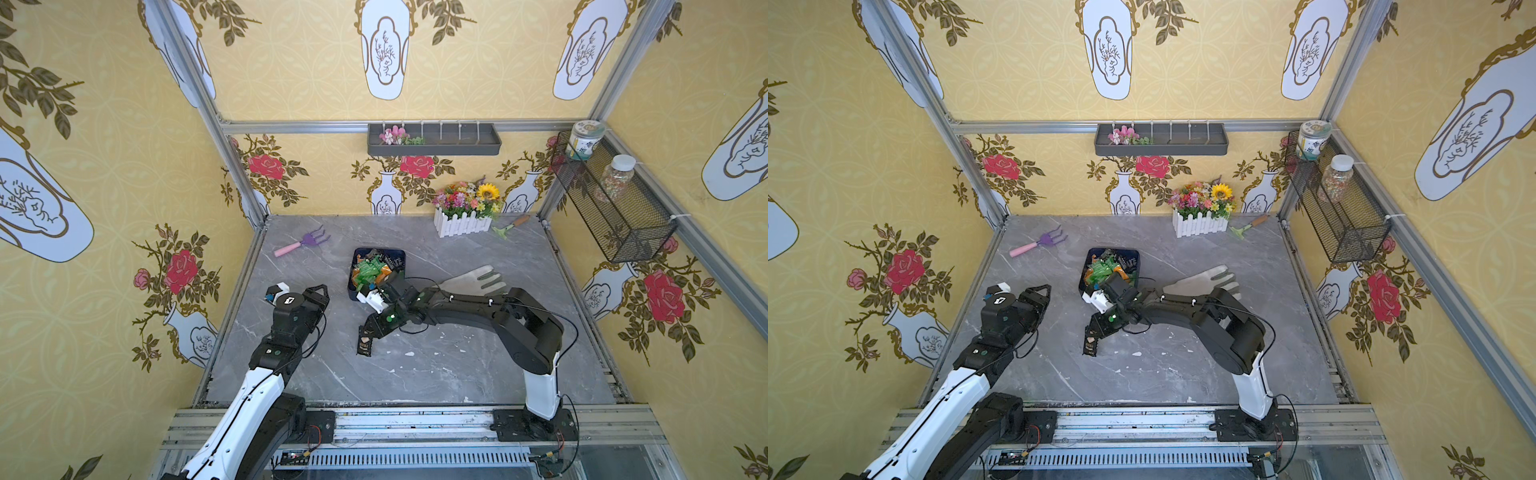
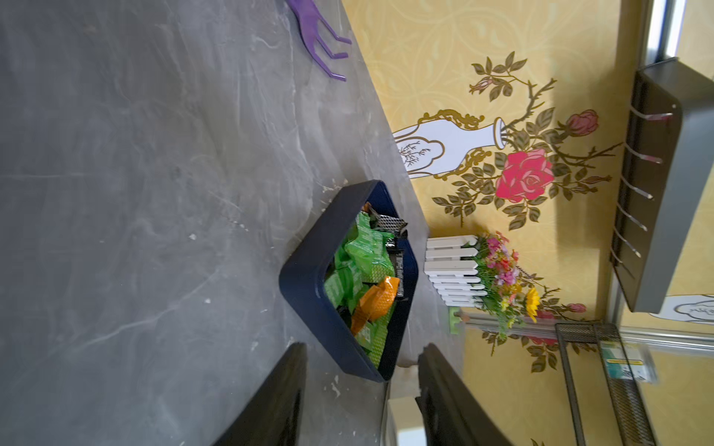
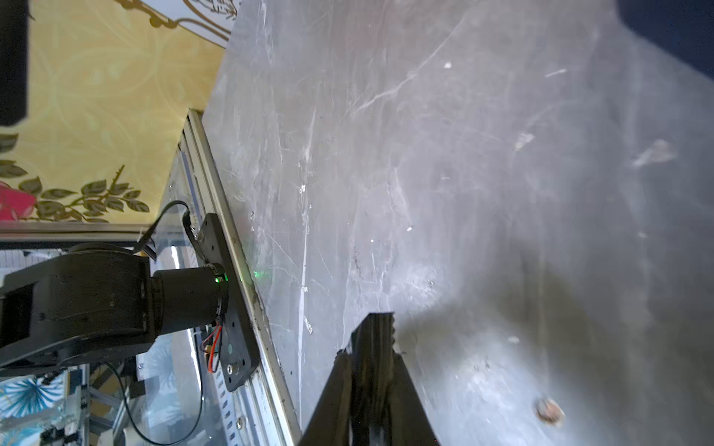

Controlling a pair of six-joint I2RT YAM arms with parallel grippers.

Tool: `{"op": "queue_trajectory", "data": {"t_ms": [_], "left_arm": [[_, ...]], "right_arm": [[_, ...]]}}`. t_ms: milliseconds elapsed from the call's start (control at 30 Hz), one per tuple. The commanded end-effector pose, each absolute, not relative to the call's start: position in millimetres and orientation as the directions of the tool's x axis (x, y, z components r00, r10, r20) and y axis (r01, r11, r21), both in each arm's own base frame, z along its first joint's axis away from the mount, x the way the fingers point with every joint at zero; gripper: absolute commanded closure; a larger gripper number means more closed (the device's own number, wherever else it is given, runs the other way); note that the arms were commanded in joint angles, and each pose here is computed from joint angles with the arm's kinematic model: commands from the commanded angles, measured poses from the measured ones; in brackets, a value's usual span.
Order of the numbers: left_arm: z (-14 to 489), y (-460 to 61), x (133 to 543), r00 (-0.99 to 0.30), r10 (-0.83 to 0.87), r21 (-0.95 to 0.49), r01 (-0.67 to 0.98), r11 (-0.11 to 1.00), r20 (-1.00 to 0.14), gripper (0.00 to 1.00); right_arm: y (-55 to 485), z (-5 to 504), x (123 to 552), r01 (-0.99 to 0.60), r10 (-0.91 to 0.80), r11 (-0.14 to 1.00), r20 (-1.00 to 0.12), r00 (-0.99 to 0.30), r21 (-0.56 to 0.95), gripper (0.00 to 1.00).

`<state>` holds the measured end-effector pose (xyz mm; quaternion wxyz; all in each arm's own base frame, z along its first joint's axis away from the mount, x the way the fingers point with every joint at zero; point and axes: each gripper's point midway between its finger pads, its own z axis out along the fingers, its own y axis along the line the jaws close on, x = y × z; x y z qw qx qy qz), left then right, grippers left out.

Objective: Take the cookies out of the storage box
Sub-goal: Place the cookie at the center of the board.

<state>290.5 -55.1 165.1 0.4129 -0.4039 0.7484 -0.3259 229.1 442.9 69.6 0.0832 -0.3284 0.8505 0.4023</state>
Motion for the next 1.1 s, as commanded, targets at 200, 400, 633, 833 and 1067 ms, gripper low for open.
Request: {"op": "queue_trajectory", "data": {"t_ms": [200, 400, 633, 833, 1067], "left_arm": [[132, -50, 278, -0.367, -0.861, -0.779, -0.394, 0.487, -0.352, 0.48], [130, -56, 280, -0.404, -0.841, -0.778, -0.368, 0.509, -0.359, 0.48], [137, -73, 297, -0.512, -0.738, -0.736, -0.266, 0.622, -0.439, 0.48], [142, -92, 334, -0.641, -0.548, -0.618, -0.143, 0.773, -0.538, 0.42], [123, -109, 378, -0.806, -0.305, -0.457, -0.049, 0.888, -0.506, 0.42]], "right_arm": [[446, 40, 228, -0.674, -0.610, 0.443, -0.352, -0.710, 0.592, 0.75], [443, 66, 246, -0.719, -0.581, 0.479, -0.433, -0.690, 0.504, 0.42], [419, 142, 272, -0.755, -0.469, 0.539, -0.611, -0.637, 0.374, 0.30], [366, 179, 306, -0.639, -0.251, 0.672, -0.697, -0.672, 0.375, 0.31], [339, 177, 302, -0.578, -0.151, 0.659, -0.667, -0.729, 0.482, 0.32]]}}
